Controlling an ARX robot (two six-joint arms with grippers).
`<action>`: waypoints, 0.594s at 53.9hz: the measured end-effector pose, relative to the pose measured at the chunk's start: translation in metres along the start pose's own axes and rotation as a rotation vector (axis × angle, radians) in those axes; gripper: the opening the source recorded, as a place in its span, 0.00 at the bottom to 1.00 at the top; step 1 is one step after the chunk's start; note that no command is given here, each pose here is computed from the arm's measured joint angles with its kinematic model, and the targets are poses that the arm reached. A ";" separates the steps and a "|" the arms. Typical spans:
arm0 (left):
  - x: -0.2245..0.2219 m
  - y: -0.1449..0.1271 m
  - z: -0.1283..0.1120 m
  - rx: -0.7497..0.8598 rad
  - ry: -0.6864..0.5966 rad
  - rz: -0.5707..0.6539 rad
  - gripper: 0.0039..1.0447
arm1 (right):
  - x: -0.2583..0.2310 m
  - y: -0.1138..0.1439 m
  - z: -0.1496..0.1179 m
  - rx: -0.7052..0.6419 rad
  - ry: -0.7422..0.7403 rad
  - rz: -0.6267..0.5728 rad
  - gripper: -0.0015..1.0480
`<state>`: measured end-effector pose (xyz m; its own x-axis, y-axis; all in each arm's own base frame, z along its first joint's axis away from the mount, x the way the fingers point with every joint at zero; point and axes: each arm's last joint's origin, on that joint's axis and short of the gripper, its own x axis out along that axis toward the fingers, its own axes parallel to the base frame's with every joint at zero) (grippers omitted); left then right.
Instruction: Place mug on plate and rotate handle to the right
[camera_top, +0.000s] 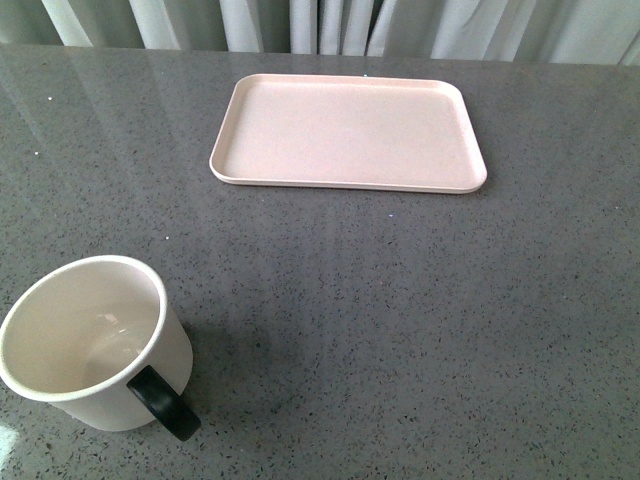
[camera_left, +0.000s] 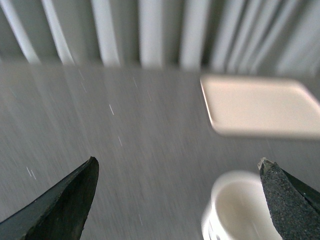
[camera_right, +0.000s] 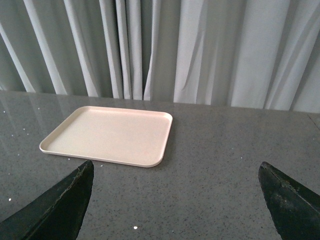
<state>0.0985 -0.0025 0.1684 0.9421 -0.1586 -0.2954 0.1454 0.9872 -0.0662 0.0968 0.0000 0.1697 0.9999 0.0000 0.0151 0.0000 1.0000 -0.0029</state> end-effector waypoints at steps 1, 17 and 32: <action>0.001 -0.001 0.001 -0.020 0.085 -0.032 0.91 | 0.000 0.000 0.000 0.000 0.000 0.001 0.91; 0.038 -0.003 0.018 -0.032 0.351 -0.068 0.91 | 0.000 0.000 0.000 0.000 0.000 0.000 0.91; 0.065 -0.010 0.027 0.017 0.424 -0.100 0.91 | 0.000 0.000 0.000 0.000 0.000 0.000 0.91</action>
<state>0.1669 -0.0222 0.1753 0.7165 -0.2439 -0.6536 0.2381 0.9661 -0.0995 0.0968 0.0000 0.1697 0.9999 0.0000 0.0151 0.0000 1.0000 -0.0029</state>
